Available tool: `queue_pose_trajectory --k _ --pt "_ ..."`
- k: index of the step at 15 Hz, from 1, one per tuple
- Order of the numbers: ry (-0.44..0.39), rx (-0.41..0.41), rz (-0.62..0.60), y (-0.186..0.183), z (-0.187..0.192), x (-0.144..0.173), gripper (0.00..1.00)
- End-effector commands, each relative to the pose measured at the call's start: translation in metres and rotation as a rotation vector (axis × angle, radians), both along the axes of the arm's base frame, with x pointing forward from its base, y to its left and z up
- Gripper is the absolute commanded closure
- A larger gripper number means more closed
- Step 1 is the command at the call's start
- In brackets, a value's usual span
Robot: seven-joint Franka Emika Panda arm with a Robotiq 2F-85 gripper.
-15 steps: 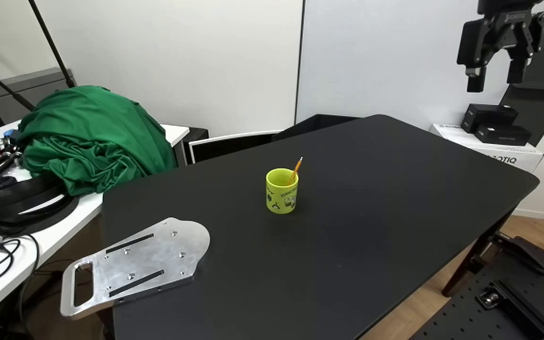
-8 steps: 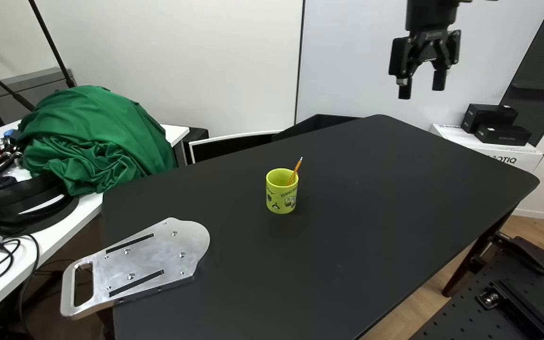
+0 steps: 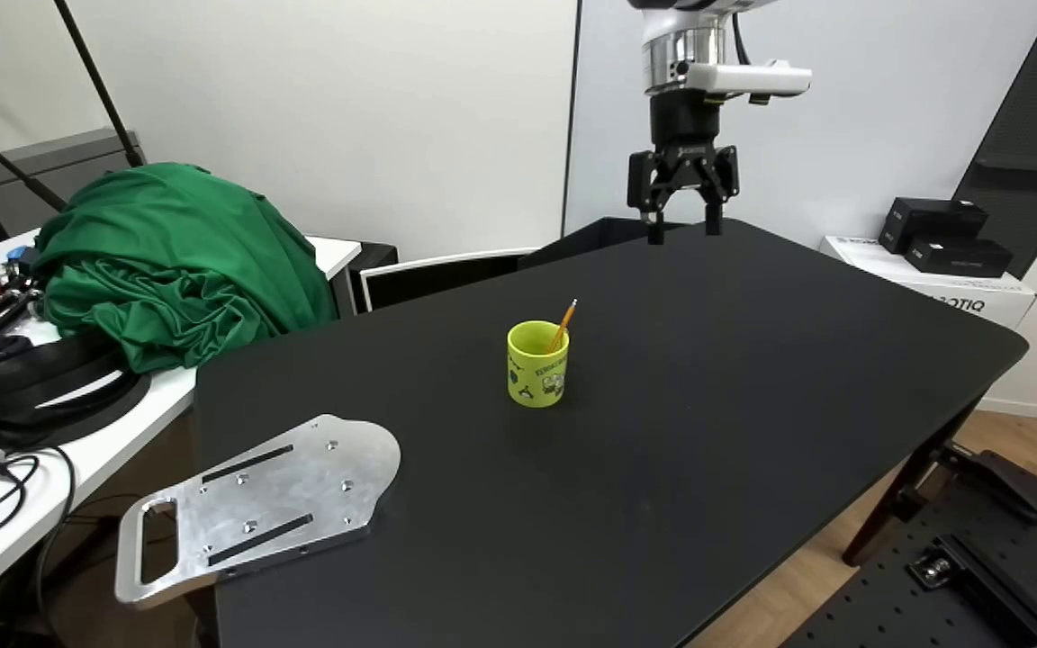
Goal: Take the orange object from the green cup and put it on the table
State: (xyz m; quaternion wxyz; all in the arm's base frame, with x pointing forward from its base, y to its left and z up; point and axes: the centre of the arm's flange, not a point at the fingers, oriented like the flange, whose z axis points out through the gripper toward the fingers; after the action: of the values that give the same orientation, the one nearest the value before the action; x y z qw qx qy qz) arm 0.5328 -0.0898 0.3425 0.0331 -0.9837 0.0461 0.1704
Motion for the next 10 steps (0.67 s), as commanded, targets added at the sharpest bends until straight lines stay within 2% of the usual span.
queue_pose_trajectory --k 1,6,10 --pt "0.059 0.089 -0.054 -0.012 -0.04 0.045 0.0" --pt "0.143 0.179 -0.154 -0.017 -0.101 0.063 0.0" --pt "0.205 0.24 -0.224 -0.008 -0.13 0.071 0.0"
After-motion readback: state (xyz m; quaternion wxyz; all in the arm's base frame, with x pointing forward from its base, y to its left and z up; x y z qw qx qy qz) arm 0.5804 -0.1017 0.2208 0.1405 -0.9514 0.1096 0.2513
